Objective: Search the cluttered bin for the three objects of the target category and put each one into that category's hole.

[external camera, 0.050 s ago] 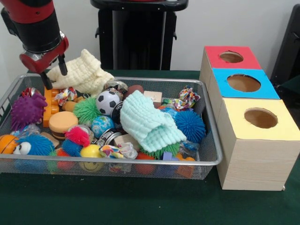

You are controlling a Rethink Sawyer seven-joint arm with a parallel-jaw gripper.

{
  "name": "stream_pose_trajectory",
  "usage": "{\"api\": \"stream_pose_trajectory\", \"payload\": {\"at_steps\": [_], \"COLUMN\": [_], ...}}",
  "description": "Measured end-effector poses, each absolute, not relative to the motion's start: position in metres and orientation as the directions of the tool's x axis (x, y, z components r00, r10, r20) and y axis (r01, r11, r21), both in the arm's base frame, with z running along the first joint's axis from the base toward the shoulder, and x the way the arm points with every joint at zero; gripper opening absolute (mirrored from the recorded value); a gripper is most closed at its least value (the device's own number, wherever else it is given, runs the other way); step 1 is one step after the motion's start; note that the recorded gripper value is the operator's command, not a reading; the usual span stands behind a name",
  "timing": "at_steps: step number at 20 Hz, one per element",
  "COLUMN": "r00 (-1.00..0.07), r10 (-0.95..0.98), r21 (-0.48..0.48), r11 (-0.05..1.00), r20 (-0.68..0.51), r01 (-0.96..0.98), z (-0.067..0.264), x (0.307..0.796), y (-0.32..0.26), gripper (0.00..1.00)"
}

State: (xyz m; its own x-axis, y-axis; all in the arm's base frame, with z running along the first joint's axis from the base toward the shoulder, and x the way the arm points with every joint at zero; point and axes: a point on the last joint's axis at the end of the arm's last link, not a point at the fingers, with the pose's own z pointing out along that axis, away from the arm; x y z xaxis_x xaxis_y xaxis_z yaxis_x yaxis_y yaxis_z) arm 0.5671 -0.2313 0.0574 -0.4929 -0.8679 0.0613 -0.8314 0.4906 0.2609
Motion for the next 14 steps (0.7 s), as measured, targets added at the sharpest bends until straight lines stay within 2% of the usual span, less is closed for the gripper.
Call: {"api": "stream_pose_trajectory", "payload": {"at_steps": [8, 14], "r00": [-0.476, -0.447], "r10": [-0.876, -0.89], "r21": [0.306, 0.294], "r11": [0.475, 0.453], "r20": [0.076, 0.089], "r01": [-0.825, -0.842], "z": [0.044, 0.035], "x": [0.528, 0.511], "y": [-0.237, -0.242], "gripper": [1.0, 1.0]}}
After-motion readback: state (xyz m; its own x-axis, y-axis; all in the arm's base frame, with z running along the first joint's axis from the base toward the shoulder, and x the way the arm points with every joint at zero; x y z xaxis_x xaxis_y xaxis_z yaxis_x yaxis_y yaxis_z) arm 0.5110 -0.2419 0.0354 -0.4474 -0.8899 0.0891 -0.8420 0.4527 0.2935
